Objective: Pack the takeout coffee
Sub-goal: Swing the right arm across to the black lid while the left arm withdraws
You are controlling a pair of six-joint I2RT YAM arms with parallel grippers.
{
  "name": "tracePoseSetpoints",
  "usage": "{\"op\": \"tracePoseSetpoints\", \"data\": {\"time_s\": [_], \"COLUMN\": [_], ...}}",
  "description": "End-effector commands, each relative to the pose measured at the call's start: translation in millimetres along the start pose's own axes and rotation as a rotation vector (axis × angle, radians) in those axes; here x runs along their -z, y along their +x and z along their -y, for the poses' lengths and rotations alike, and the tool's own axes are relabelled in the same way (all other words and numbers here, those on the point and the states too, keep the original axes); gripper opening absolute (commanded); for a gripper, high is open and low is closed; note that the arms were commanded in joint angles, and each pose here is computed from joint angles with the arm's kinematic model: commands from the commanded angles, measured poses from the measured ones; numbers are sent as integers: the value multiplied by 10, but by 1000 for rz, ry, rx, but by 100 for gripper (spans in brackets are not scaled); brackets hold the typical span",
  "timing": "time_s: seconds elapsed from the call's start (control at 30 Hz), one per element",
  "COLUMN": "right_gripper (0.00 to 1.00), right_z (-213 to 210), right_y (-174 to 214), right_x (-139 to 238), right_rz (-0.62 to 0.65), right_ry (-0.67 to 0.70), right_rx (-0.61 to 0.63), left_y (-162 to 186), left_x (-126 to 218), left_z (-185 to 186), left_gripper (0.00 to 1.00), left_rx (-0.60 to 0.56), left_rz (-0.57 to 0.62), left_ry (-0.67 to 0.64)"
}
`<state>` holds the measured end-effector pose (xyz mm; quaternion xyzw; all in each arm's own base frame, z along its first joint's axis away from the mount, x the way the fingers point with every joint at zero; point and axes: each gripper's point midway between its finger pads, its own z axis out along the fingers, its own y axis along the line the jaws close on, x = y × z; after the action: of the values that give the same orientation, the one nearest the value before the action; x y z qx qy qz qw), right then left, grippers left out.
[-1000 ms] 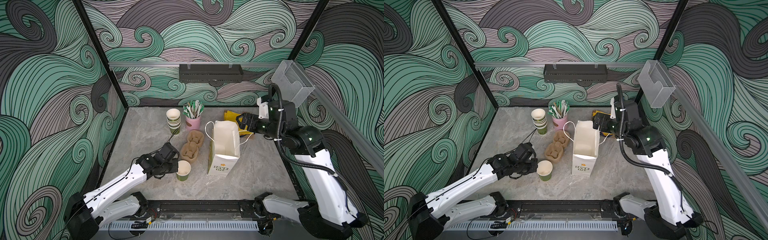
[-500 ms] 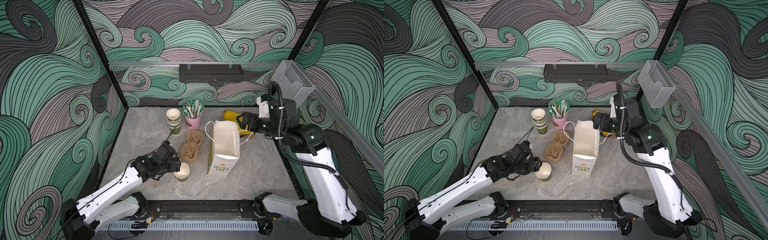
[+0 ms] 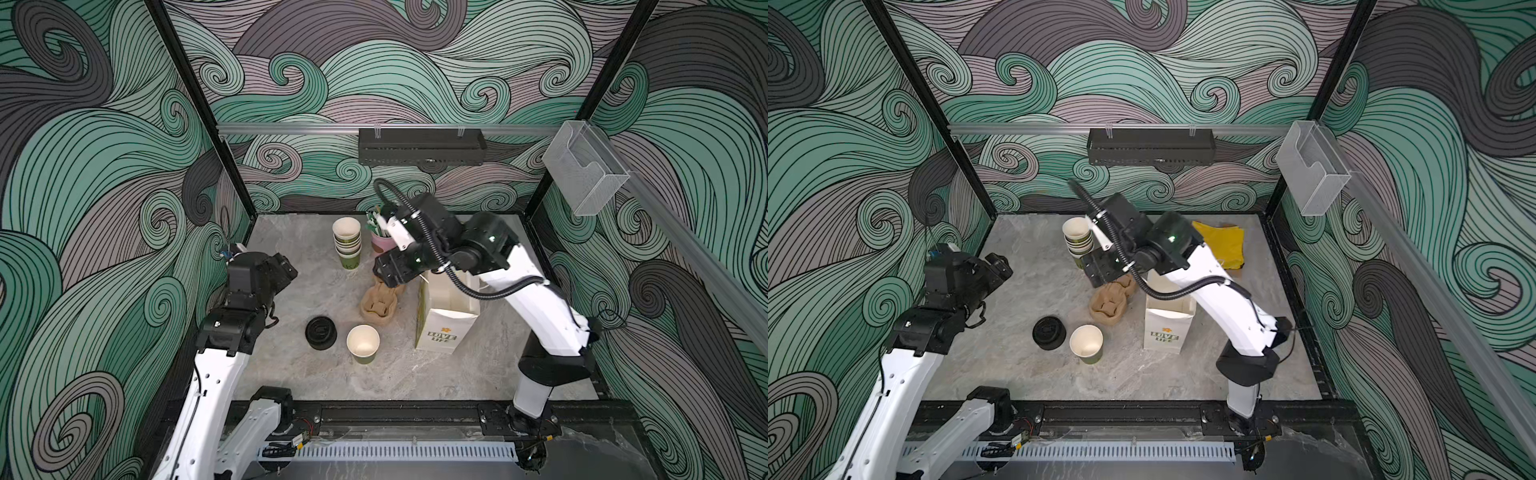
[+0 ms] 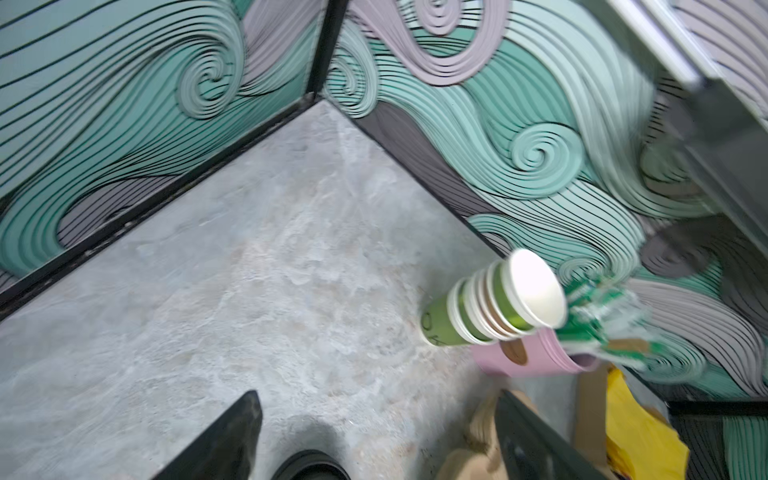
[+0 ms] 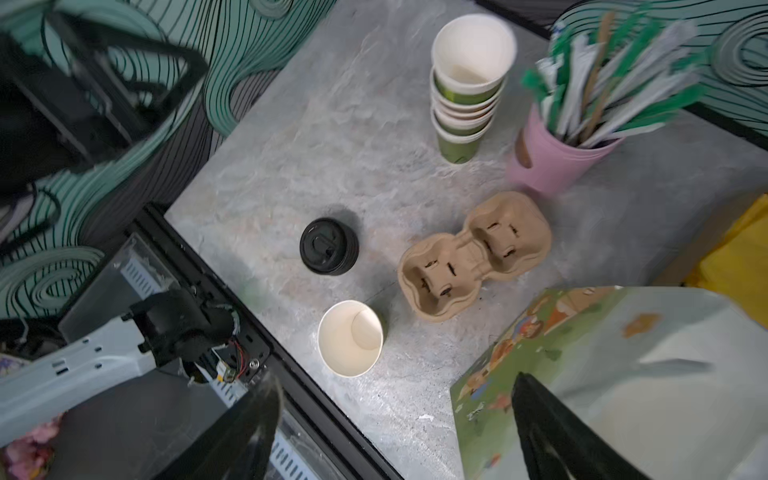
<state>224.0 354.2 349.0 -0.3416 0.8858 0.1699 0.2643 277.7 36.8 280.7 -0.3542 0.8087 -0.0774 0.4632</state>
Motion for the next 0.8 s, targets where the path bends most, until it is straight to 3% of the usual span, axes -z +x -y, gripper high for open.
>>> {"op": "tracePoseSetpoints", "data": {"time_s": [0.0,0.17,0.33,0.5,0.77], "right_gripper": [86,88,90,90,90], "right_z": [-327,-719,-901,-1075,-864], "right_y": [331,686,906,946,709], "right_x": [-261,-884,-1426,-1864,-2288], "right_rz": [-139,-271,-379,-388,-365], "right_ry": [-2,51,2,-95,-152], "right_rx": [137,311,308,353,372], "left_y": [127,178,141,180,142], "left_x": [-219,-330,-234,-182,-213], "left_z": [-197,-608,-827,-981,-1126], "left_gripper": [93,98,99,98,99], "left_rx": [134,317,389,409,401], "left_rz": [-152,-150,-111,-109,-68], "left_ry": [10,-40,-16,-36,-82]}}
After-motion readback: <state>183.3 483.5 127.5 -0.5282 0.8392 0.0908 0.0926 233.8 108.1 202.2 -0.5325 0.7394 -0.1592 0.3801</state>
